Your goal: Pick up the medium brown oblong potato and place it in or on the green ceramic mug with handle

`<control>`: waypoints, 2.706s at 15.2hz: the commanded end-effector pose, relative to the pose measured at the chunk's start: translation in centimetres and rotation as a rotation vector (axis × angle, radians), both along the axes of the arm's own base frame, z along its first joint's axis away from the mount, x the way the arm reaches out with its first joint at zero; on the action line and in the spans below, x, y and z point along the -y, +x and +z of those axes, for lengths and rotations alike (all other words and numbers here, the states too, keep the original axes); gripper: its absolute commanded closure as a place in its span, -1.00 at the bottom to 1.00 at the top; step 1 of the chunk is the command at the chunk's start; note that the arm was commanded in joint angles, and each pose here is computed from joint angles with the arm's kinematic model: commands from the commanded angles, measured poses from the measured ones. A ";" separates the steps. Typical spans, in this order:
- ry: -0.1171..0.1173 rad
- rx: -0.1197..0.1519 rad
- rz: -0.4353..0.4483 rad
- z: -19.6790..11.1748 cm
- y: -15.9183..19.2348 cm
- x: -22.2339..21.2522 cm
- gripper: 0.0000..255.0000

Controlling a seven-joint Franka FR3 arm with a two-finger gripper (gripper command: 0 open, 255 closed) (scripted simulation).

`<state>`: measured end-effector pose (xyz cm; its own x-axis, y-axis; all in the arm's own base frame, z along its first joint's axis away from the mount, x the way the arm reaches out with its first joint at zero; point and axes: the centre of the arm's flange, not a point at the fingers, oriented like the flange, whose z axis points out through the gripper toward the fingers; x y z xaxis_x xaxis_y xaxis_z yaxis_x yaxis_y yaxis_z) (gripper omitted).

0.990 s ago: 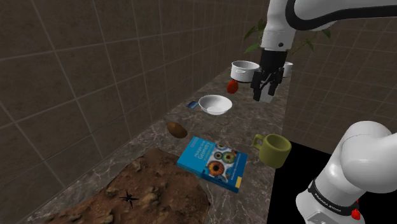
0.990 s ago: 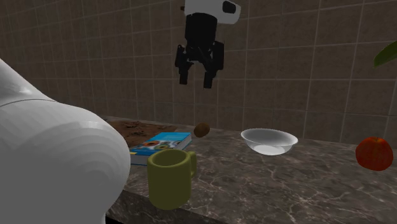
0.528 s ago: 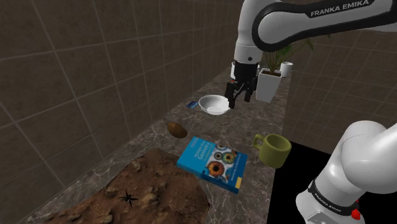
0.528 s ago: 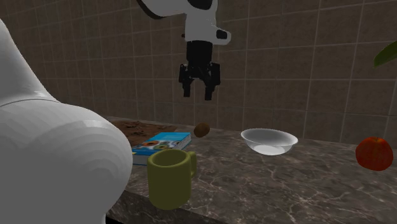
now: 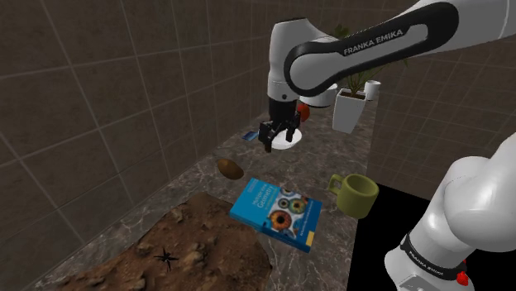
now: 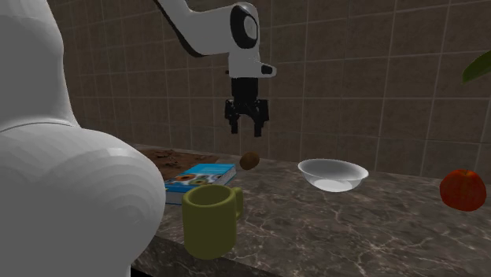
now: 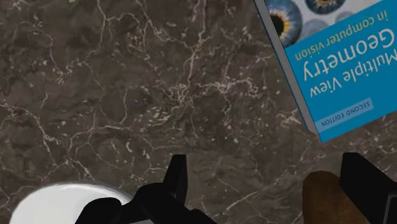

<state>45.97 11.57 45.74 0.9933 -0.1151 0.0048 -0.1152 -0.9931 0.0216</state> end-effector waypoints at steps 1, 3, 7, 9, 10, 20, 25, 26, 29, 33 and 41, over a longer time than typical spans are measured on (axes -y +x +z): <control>-0.013 0.013 0.009 -1.3 1.9 -1.6 -1.00; -0.026 0.025 0.018 -2.5 3.7 -3.1 -1.00; -0.054 0.048 0.035 -4.9 7.3 -6.0 -1.00; -0.068 0.060 0.044 -6.1 9.1 -7.5 -1.00; -0.075 0.066 0.049 -6.7 10.0 -8.3 -1.00; -0.100 0.086 0.064 -12.0 13.5 -10.5 -1.00; -0.100 0.086 0.064 -12.8 13.6 -10.4 -1.00; -0.100 0.086 0.064 -12.8 13.6 -10.4 -1.00; -0.100 0.086 0.064 -12.8 13.6 -10.4 -1.00; -0.100 0.086 0.064 -12.8 13.6 -10.4 1.00; -0.100 0.086 0.064 -11.7 13.6 -10.4 1.00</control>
<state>59.62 21.93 33.59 0.9941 -0.0461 0.0984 -0.0572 -0.9919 0.1135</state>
